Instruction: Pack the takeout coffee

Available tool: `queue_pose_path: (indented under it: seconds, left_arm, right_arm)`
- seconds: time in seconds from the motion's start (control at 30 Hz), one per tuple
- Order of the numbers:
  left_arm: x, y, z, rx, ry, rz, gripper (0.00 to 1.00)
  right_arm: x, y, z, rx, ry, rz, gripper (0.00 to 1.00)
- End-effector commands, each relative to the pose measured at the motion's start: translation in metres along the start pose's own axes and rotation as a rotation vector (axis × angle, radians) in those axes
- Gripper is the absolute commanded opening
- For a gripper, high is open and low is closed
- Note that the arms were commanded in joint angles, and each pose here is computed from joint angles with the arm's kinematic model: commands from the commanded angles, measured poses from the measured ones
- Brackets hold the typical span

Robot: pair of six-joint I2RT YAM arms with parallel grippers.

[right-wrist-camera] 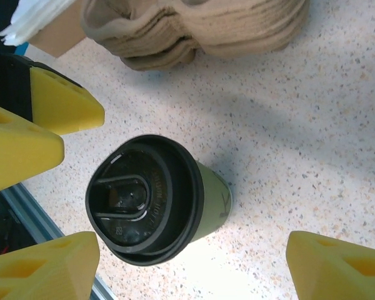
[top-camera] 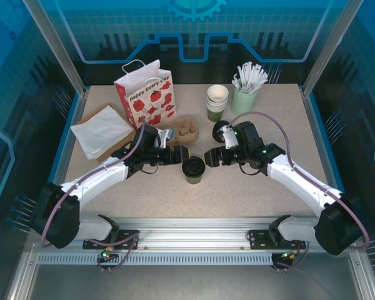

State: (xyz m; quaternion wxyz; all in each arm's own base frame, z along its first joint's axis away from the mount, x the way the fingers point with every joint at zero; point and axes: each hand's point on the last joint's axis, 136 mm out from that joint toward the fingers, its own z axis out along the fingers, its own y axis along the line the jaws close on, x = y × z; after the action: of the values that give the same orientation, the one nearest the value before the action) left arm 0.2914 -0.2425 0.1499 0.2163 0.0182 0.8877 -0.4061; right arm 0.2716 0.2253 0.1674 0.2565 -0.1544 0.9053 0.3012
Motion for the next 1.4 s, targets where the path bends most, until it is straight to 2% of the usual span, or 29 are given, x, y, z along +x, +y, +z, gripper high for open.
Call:
queue_pose_path:
  seconds: [0.0,0.1,0.4,0.77,1.1,1.37]
  left_arm:
    - [0.017,0.009,0.006,0.011,0.069,-0.041,0.8]
    - [0.022,0.012,0.009,0.016,0.095,-0.043,0.79]
    - [0.027,0.014,0.022,0.046,0.13,-0.074,0.66]
    - [0.038,0.006,0.037,0.066,0.158,-0.083,0.6]
    - [0.049,-0.022,0.063,0.097,0.199,-0.054,0.59]
    - [0.059,-0.056,0.098,0.134,0.243,-0.02,0.61]
  right_arm:
    - [0.012,-0.002,0.004,0.006,0.035,-0.005,0.79]
    - [0.017,-0.003,0.006,0.001,0.046,-0.002,0.79]
    - [0.029,-0.009,0.008,0.019,0.065,0.013,0.78]
    - [0.027,-0.011,0.002,0.045,0.058,-0.001,0.78]
    - [0.022,-0.023,-0.018,0.084,0.031,0.015,0.78]
    - [-0.002,-0.05,-0.058,0.145,-0.081,0.085,0.78]
